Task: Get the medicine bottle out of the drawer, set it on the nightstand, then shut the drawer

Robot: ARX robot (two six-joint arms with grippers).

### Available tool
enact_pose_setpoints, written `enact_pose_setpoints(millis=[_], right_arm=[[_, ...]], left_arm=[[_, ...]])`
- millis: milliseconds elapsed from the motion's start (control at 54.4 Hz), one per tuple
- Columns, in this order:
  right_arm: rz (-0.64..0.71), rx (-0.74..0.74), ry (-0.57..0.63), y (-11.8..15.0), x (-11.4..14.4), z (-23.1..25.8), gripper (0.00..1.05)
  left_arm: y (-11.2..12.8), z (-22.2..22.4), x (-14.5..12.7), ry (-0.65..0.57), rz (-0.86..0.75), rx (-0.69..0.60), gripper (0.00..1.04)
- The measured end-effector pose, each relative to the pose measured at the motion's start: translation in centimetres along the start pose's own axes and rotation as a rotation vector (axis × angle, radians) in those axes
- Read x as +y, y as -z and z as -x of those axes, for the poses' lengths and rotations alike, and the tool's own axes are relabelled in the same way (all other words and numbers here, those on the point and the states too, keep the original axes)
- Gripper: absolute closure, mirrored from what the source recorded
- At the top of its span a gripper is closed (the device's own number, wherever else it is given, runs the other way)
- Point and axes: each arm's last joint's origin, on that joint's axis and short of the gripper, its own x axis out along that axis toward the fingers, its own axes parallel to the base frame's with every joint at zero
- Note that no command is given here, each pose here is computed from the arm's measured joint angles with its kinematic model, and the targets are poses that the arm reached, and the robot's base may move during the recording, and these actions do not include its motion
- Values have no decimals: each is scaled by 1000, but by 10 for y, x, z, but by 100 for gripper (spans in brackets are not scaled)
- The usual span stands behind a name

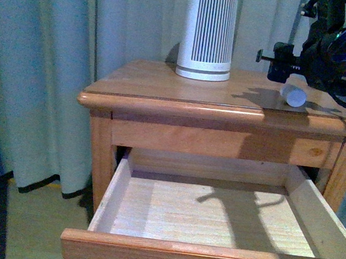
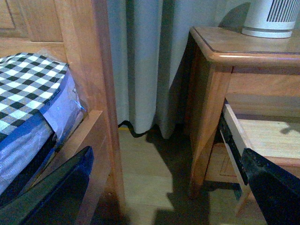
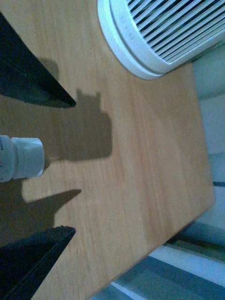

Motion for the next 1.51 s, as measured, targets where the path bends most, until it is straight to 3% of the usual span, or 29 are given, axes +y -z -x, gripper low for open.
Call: enact_pose_setpoints(millis=[74, 202, 294, 441, 570, 643, 698, 827, 1213, 1507], right_arm=[[-9, -33, -2, -10, -5, 25, 6], [-19, -65, -12, -17, -19, 84, 7], [-24, -65, -30, -4, -35, 131, 7], [-21, -3, -45, 50, -61, 190, 7], [-28, 128, -54, 121, -79, 222, 7], [-13, 253, -46, 177, -84, 234, 7], [2, 288, -40, 198, -86, 238, 7], [15, 305, -23, 224, -85, 235, 7], [66, 231, -3, 258, -62, 164, 7], [174, 75, -1, 232, -39, 59, 7]], left_arm=[[0, 0, 0, 0, 0, 0, 7], [0, 0, 0, 0, 0, 0, 7], [0, 0, 0, 0, 0, 0, 7], [0, 0, 0, 0, 0, 0, 7], [0, 0, 0, 0, 0, 0, 7], [0, 0, 0, 0, 0, 0, 7], [0, 0, 0, 0, 0, 0, 7], [0, 0, 0, 0, 0, 0, 7], [0, 0, 0, 0, 0, 0, 7], [0, 0, 0, 0, 0, 0, 7]])
